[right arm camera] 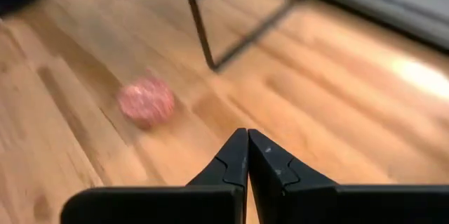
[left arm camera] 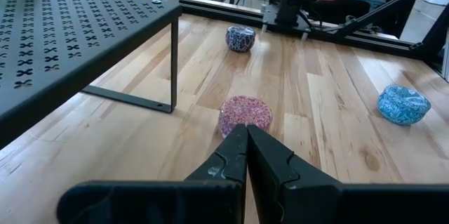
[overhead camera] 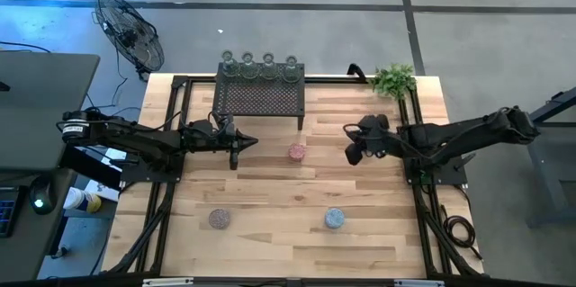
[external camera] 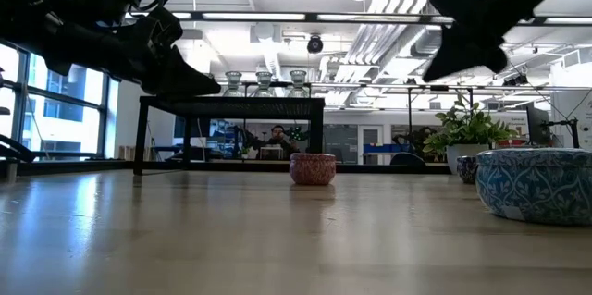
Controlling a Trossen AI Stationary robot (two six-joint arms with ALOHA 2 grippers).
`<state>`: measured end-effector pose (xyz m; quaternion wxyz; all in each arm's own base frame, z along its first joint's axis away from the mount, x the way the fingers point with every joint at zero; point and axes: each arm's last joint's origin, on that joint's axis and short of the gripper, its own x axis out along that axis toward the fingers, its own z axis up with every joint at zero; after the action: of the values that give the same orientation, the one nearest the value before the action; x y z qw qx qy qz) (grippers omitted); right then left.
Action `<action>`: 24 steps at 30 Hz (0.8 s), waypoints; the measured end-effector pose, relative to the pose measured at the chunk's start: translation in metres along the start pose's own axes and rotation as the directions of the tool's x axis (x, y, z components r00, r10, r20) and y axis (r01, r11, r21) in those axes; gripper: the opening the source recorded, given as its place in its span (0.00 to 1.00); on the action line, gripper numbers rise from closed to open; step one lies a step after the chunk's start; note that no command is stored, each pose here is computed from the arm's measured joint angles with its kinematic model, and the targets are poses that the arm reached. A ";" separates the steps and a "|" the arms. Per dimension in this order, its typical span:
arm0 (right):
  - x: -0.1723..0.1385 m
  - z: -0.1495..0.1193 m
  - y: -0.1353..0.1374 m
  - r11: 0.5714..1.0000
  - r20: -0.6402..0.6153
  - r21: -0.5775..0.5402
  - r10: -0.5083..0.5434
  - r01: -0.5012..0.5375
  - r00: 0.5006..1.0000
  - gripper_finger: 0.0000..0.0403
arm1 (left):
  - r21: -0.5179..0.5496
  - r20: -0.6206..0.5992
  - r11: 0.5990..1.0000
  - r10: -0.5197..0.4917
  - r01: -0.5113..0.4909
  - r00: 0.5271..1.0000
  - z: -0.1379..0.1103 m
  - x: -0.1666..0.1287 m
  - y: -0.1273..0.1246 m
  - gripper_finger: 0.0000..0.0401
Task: Pick & Place candle stick holders
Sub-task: Put the black scented candle on the shelf
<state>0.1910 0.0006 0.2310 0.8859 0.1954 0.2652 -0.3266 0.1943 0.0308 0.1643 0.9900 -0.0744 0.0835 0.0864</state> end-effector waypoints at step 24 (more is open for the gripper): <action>-0.003 -0.014 -0.048 0.882 -0.421 0.243 -0.280 0.404 0.863 0.33 | -0.008 -0.016 1.000 -0.014 0.014 1.000 -0.001 0.000 0.000 0.01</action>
<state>0.1511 -0.0251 0.2137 0.7015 0.3454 0.4024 -0.4762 0.1942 0.0303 0.1630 0.9895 -0.0796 0.0905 0.0792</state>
